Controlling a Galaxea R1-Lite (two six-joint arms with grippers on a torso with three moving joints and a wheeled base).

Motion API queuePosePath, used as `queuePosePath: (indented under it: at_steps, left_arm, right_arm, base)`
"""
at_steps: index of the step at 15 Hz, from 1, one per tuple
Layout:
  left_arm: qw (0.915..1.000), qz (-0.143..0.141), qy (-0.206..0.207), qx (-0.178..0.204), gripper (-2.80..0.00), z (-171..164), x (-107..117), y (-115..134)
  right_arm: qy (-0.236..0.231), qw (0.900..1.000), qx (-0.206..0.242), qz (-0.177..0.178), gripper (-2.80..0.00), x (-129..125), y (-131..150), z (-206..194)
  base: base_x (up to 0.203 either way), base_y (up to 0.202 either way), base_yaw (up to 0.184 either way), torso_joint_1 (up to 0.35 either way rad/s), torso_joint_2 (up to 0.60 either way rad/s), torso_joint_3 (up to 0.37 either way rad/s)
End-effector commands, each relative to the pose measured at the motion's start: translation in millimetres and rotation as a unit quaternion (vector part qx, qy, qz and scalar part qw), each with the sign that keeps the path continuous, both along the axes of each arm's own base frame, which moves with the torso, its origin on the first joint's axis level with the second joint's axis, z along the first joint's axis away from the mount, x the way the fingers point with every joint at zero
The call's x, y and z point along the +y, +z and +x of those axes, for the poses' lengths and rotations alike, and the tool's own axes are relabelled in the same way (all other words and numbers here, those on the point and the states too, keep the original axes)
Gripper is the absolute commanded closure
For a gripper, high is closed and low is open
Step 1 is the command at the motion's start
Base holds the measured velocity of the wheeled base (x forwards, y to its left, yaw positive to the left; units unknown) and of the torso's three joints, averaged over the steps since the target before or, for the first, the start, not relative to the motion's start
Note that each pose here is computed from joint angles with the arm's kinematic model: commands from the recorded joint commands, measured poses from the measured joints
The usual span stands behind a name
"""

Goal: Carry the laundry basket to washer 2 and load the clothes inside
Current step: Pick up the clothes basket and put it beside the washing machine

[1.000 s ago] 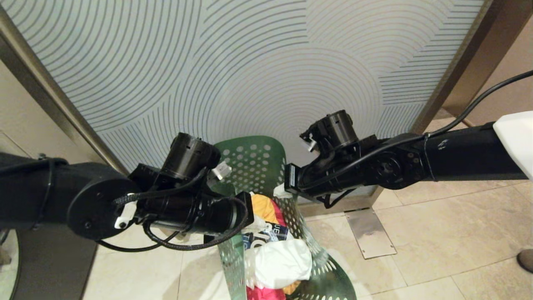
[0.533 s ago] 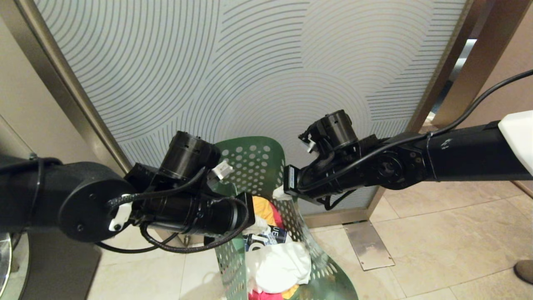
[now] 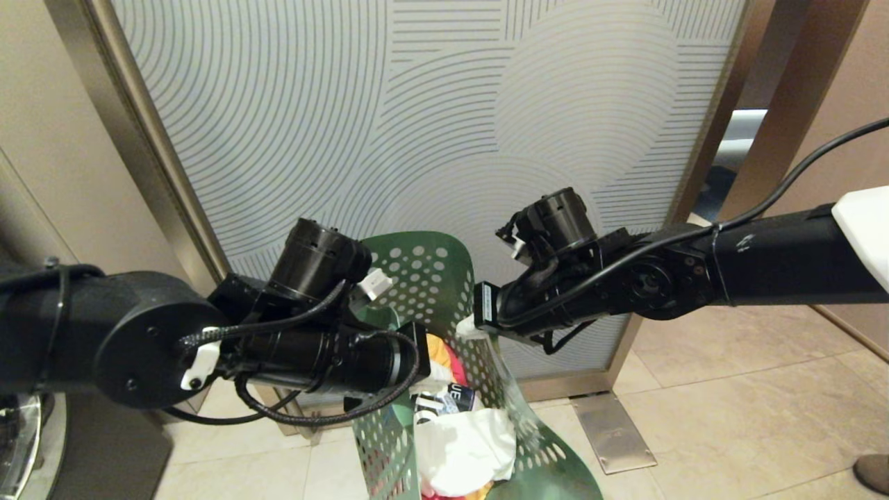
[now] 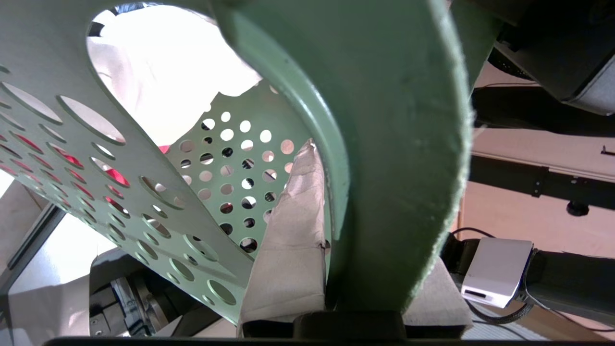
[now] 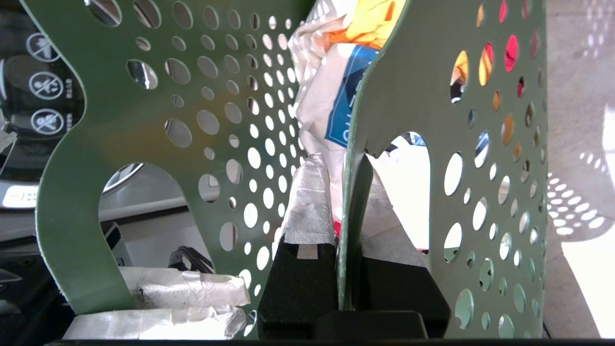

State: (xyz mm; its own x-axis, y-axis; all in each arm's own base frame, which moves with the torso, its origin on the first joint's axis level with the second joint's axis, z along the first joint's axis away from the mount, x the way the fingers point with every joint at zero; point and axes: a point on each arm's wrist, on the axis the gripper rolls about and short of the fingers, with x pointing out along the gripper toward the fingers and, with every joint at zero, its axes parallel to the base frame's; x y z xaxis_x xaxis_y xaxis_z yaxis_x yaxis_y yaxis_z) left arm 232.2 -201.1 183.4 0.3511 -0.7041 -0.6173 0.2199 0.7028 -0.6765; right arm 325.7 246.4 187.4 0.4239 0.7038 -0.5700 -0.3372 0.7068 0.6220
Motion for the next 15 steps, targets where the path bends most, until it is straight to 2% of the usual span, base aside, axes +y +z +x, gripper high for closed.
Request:
queuePosePath:
  at_steps: [1, 5, 15]
  left_arm:
    - [1.0, -0.001, 0.0, 0.002, 0.0, 0.0, -0.6, -0.4]
    - [1.0, 0.0, -0.001, 0.002, 0.0, -0.4, -1.4, -0.9]
    - [1.0, 0.0, -0.007, 0.002, 0.0, -2.6, -3.9, -1.1]
  right_arm:
    - [0.001, 1.0, 0.002, 0.0, 0.0, 0.9, -1.2, -0.2]
    - [0.001, 1.0, 0.005, -0.003, 0.0, -1.0, -2.1, -2.8]
    - [0.002, 1.0, 0.007, -0.007, 0.0, -2.9, -4.0, -5.4]
  base:
    - [0.0, 0.0, 0.0, 0.009, 0.0, 0.201]
    - [0.0, 0.0, 0.0, 0.004, -0.01, 0.187]
    - [0.0, 0.0, 0.0, 0.001, 0.0, 0.025]
